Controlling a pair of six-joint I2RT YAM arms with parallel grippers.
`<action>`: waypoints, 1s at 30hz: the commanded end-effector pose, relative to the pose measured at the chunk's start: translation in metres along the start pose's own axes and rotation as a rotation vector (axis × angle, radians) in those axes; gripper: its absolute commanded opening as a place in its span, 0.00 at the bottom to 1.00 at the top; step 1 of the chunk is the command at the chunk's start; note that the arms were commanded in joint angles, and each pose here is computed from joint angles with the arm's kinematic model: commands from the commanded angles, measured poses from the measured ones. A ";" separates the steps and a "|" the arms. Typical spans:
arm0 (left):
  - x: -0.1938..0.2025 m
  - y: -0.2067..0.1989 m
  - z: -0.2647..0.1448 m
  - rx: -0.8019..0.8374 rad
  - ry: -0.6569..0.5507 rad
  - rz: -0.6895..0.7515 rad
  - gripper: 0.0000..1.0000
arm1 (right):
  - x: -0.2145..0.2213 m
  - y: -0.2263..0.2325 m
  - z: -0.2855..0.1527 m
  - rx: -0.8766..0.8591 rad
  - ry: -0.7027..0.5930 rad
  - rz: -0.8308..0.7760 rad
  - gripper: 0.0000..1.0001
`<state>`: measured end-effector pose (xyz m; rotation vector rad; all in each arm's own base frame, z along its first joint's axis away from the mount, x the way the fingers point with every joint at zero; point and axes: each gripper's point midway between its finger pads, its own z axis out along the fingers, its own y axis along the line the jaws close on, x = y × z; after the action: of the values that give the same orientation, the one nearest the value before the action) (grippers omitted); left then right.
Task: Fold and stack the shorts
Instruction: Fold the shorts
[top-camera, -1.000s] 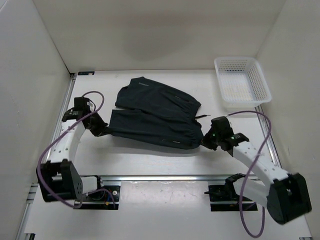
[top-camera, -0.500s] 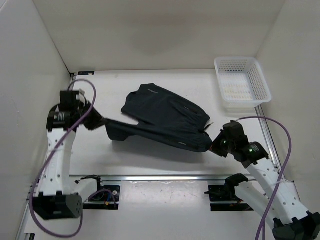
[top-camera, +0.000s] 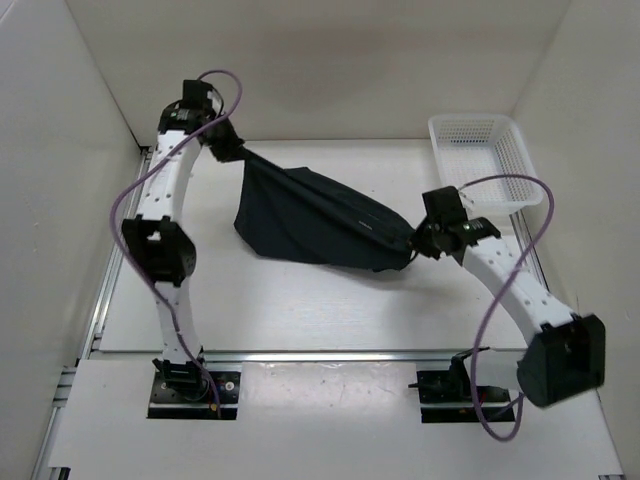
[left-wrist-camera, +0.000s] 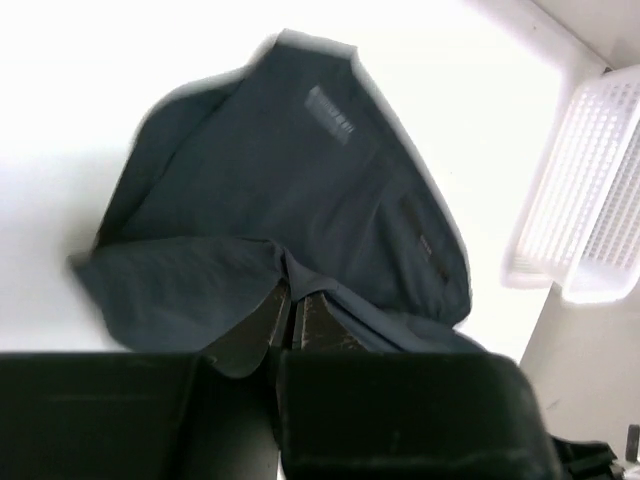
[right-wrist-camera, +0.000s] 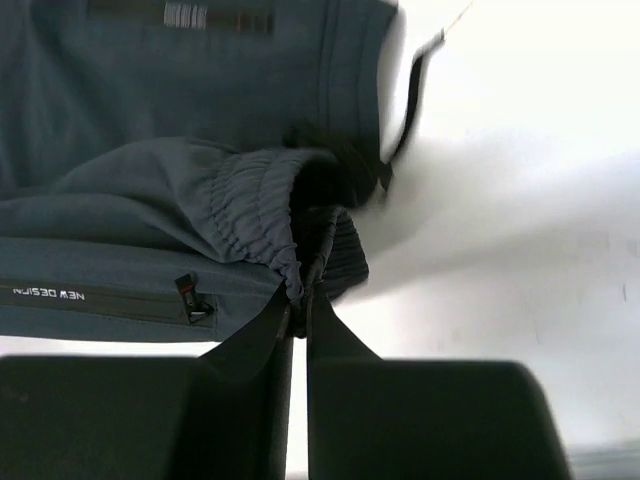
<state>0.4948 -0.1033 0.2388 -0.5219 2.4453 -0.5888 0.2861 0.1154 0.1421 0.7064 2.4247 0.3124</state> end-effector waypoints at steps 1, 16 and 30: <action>-0.065 -0.024 0.019 0.035 -0.188 0.050 0.10 | -0.041 -0.028 0.027 0.175 -0.090 -0.016 0.00; -0.019 0.035 0.022 -0.071 -0.082 0.124 1.00 | -0.060 -0.008 0.040 0.052 0.039 -0.135 0.96; 0.093 0.084 0.114 -0.150 0.281 0.181 1.00 | 0.012 0.005 0.060 -0.141 0.315 -0.086 0.99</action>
<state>0.4681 -0.1046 0.0690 -0.3347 2.7906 -0.4000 0.3048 0.1060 0.0879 0.5768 2.6768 0.4160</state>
